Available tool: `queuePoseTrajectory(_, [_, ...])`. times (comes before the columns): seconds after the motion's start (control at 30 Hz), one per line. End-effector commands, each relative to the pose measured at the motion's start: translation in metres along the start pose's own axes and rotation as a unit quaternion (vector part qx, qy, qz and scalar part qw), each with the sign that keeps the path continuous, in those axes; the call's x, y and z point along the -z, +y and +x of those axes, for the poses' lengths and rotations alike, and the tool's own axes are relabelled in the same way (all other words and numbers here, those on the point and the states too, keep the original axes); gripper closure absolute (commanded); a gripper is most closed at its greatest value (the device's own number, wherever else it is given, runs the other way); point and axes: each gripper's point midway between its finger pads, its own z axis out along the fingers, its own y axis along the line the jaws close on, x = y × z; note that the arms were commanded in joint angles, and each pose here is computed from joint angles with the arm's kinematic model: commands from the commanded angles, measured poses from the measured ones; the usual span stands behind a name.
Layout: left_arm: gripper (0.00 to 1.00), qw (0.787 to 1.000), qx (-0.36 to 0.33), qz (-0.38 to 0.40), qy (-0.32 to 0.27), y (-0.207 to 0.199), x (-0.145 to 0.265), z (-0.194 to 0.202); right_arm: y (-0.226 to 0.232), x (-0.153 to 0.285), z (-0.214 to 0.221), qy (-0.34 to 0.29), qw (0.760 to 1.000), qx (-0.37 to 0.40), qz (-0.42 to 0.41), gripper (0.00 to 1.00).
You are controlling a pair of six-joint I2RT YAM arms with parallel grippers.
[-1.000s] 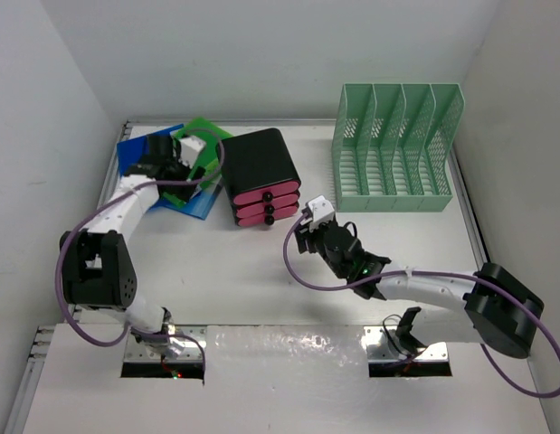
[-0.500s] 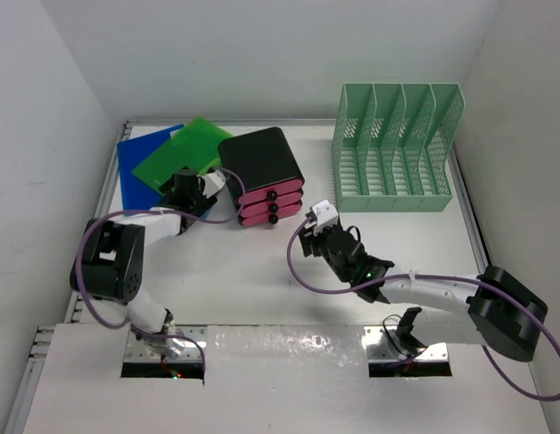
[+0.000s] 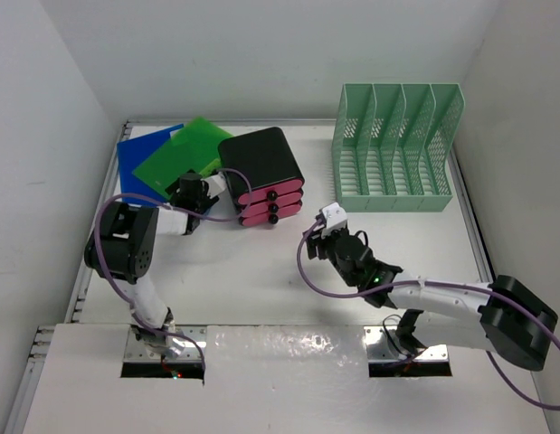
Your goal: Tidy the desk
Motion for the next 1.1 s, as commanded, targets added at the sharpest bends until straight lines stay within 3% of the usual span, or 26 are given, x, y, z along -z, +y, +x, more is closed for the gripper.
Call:
queuePoseTrajectory(0.0, [0.31, 1.000, 0.013, -0.006, 0.006, 0.004, -0.009, 0.010, -0.006, 0.004, -0.017, -0.029, 0.999, -0.026, 0.012, 0.40])
queuePoseTrajectory(0.1, [0.38, 1.000, 0.018, -0.009, -0.006, 0.006, -0.008, 0.010, -0.011, 0.006, -0.018, -0.034, 0.999, -0.027, 0.022, 0.40])
queuePoseTrajectory(0.13, [0.52, 1.000, 0.019, -0.006, -0.009, 0.005, -0.008, 0.008, -0.011, 0.007, -0.017, -0.035, 0.999, -0.028, 0.022, 0.40])
queuePoseTrajectory(0.33, [0.99, 0.999, 0.018, 0.035, -0.012, -0.002, 0.005, 0.006, -0.012, 0.008, -0.018, -0.033, 0.999, -0.026, 0.022, 0.40])
queuePoseTrajectory(0.53, [1.00, 0.999, 0.040, 0.025, -0.015, 0.026, 0.040, -0.003, -0.009, 0.008, -0.025, -0.037, 0.999, -0.030, 0.015, 0.41])
queuePoseTrajectory(0.67, [1.00, 0.998, 0.061, 0.009, -0.014, 0.049, 0.068, -0.004, -0.005, 0.002, -0.021, -0.005, 1.000, -0.019, 0.015, 0.41])
queuePoseTrajectory(0.8, [1.00, 0.997, 0.076, 0.004, -0.002, 0.067, 0.093, 0.000, 0.018, -0.008, -0.024, -0.003, 0.995, -0.099, -0.014, 0.44])
queuePoseTrajectory(1.0, [1.00, 0.992, 0.097, 0.082, 0.017, 0.041, 0.118, 0.011, 0.086, -0.034, -0.050, -0.021, 0.966, -0.231, -0.111, 0.44])
queuePoseTrajectory(1.07, [1.00, 0.988, 0.118, 0.095, 0.023, 0.032, 0.130, 0.017, 0.115, -0.043, -0.077, -0.031, 0.949, -0.276, -0.147, 0.41])
